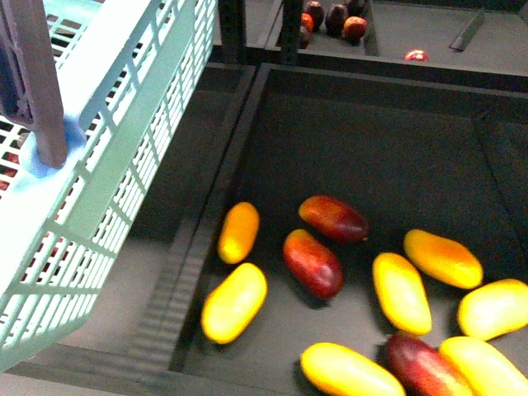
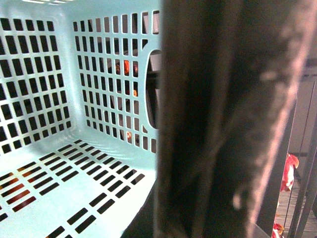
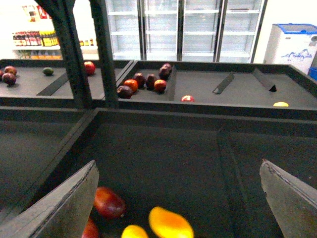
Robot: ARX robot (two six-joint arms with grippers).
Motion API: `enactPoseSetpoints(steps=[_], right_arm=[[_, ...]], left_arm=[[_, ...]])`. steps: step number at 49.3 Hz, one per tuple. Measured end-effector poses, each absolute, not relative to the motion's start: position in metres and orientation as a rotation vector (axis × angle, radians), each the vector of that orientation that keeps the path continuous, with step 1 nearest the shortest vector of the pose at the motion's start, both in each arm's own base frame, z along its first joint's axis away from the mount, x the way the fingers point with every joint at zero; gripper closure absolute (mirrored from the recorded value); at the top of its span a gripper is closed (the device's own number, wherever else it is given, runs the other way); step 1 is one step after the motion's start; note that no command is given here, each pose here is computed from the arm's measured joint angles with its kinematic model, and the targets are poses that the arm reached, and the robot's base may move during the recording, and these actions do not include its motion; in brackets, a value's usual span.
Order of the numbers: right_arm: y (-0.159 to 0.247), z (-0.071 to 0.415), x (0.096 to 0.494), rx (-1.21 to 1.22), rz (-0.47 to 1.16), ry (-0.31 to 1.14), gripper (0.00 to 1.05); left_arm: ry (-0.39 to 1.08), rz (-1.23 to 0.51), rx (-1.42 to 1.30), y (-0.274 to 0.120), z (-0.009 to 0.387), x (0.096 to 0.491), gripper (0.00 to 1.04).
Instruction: Pick mango and avocado into basket
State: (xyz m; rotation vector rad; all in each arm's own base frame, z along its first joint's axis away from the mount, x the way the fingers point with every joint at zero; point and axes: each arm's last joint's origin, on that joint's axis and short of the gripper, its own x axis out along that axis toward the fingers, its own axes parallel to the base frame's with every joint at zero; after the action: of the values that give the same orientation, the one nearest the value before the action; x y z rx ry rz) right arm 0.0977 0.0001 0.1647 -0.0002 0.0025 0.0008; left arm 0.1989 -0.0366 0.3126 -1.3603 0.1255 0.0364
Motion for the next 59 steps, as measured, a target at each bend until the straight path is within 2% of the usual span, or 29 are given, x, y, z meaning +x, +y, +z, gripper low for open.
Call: enactPoseSetpoints(steps=[49,52,56,59], right_arm=[[0.000,0.165,0.098,-0.001,0.000,0.000,0.08],[0.000,0.165,0.098,-0.001,0.000,0.000,0.08],[0.000,0.165,0.098,-0.001,0.000,0.000,0.08],[0.000,0.165,0.098,-0.001,0.000,0.000,0.08]], left_arm=[[0.122,0.042,-1.349,-0.036,0.312,0.199,0.98],[0.179,0.075,-1.222,-0.037,0.312,0.201,0.98],[0.314,-0.002,-0.732,-0.043,0.310,0.212,0.98],[0.353,-0.063,-0.539,-0.048,0.308,0.222,0.98]])
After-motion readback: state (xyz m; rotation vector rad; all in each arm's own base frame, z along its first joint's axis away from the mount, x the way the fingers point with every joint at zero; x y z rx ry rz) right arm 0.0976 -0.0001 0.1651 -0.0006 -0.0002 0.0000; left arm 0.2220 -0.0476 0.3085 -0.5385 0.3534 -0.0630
